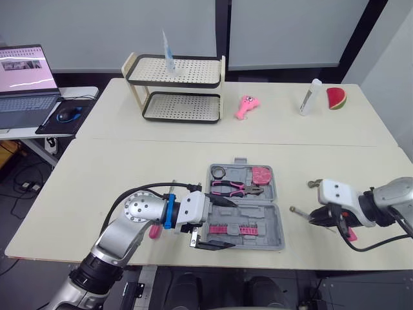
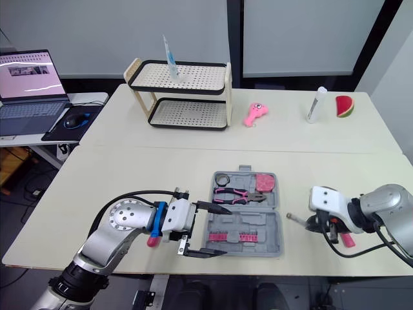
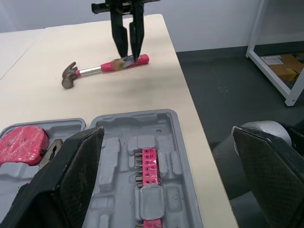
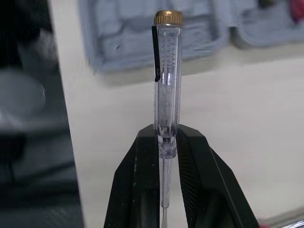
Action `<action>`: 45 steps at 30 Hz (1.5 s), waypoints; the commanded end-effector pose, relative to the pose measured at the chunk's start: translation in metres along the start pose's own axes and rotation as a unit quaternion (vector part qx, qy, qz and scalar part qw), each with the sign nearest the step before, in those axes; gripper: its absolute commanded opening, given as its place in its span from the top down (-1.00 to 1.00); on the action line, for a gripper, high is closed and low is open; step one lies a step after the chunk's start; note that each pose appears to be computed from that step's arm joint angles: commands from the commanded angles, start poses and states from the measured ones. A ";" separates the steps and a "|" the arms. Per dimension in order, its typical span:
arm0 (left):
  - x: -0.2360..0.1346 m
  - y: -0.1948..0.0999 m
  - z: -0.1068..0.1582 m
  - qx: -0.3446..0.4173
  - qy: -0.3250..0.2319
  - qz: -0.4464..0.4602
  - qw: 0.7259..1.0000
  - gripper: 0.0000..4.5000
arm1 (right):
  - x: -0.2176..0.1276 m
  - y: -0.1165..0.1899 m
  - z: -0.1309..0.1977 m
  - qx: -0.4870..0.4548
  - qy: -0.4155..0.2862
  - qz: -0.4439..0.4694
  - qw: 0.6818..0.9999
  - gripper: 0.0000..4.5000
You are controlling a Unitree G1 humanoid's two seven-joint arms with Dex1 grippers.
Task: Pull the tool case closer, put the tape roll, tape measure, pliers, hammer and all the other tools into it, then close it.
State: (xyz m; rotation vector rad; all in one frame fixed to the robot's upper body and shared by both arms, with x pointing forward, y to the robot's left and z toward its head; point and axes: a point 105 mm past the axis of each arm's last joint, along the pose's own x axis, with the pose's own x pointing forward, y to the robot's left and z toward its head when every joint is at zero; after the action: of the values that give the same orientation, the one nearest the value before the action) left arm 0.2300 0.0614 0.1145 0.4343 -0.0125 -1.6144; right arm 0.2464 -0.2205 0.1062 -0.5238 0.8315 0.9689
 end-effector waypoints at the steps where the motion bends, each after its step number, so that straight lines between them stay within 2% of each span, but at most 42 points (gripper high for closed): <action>1: 0.006 -0.001 0.019 0.025 -0.015 -0.007 1.000 -1.00 | -0.002 0.002 -0.009 0.170 -0.011 -0.053 0.984 0.87; 3: 0.007 0.005 0.030 0.030 -0.018 -0.009 0.999 -1.00 | 0.003 -0.003 -0.016 0.221 -0.014 -0.103 0.970 0.87; 8: 0.012 0.005 0.049 0.035 -0.017 -0.014 0.999 -1.00 | 0.017 -0.008 -0.031 0.276 -0.011 -0.183 0.943 0.87; 17: 0.019 -0.006 0.057 0.028 -0.011 -0.014 0.999 -1.00 | 0.039 -0.014 -0.029 0.273 -0.033 -0.225 0.935 0.87; 19: 0.017 -0.004 0.051 0.025 -0.009 -0.012 1.000 -1.00 | 0.040 -0.013 -0.028 0.270 -0.036 -0.227 0.935 0.55; 26: 0.010 0.013 0.029 0.018 -0.003 -0.009 1.000 -1.00 | 0.037 -0.011 -0.023 0.248 -0.053 -0.234 0.939 -0.02; 31: 0.012 0.007 0.023 0.022 -0.005 -0.013 1.000 -1.00 | 0.029 0.003 -0.017 0.190 -0.074 -0.224 0.953 -0.47; 33: 0.013 0.004 0.023 0.024 -0.007 -0.013 1.000 -1.00 | 0.027 0.005 -0.020 0.177 -0.073 -0.234 0.953 -0.71; 39: 0.017 0.003 0.034 0.031 -0.013 -0.018 0.999 -1.00 | 0.039 -0.006 -0.027 0.204 -0.090 -0.283 0.933 -0.71; 45: 0.015 0.004 0.036 0.032 -0.010 -0.020 0.999 -1.00 | 0.052 -0.008 -0.042 0.232 -0.078 -0.282 0.928 -0.71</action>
State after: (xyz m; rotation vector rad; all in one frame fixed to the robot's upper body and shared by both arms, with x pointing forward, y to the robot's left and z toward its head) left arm 0.2293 0.0409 0.1378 0.4711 -0.0306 -1.6371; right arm 0.2521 -0.2276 0.0369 -0.2368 0.6985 0.2700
